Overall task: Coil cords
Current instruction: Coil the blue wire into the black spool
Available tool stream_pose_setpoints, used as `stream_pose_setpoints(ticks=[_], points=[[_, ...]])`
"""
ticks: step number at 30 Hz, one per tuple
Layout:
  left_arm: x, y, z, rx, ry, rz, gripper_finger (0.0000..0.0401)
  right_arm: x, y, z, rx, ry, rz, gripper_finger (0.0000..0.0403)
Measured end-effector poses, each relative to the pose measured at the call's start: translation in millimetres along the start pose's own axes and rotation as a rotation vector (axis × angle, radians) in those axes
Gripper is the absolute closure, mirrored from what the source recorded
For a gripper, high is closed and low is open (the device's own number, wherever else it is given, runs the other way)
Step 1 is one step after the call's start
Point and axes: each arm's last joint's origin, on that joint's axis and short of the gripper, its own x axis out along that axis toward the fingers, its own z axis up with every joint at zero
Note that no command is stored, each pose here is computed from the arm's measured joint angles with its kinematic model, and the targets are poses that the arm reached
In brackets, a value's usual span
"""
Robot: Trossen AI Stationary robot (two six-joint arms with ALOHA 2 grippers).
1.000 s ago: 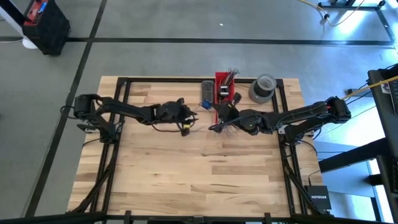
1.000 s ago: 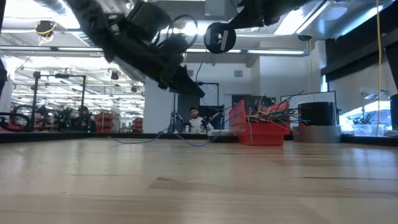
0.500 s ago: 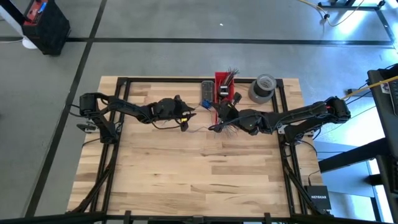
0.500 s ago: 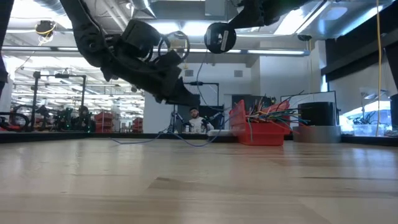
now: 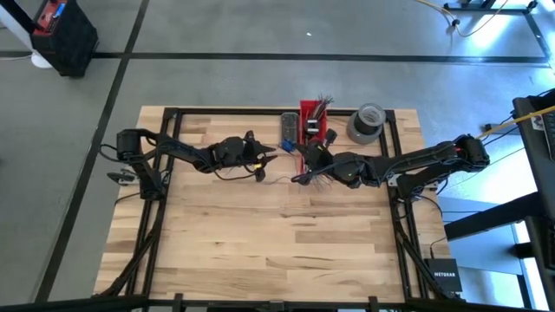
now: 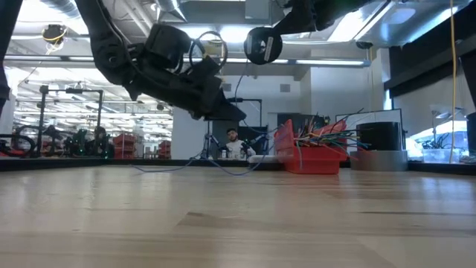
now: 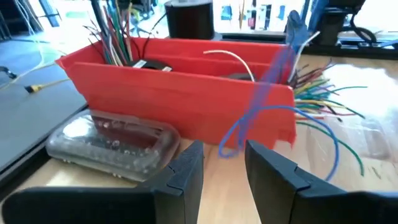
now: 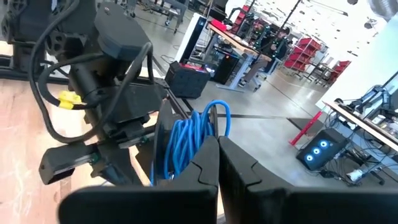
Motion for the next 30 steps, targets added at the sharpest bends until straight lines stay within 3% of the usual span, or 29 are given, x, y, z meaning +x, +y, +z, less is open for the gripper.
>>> stream_pose_setpoints(ticks=[4,11,17,30], points=[[2.9,-1.3,-2.3,0.009,-0.01,-0.002,0.03,0.1,-0.3,0.8,0.007,-0.008,0.0,0.0402],[4.7,-1.2,-5.3,0.045,-0.011,0.014,0.0393,-0.1,0.8,2.6,0.046,-0.033,0.046,0.0402],[4.5,-3.0,-3.1,0.013,-0.033,0.019,0.0398,6.0,5.9,3.1,0.102,-0.07,0.036,0.0402],[6.5,-13.3,3.5,-0.004,-0.054,0.003,0.0398,56.3,14.4,-18.9,0.185,-0.202,-0.007,0.0402]])
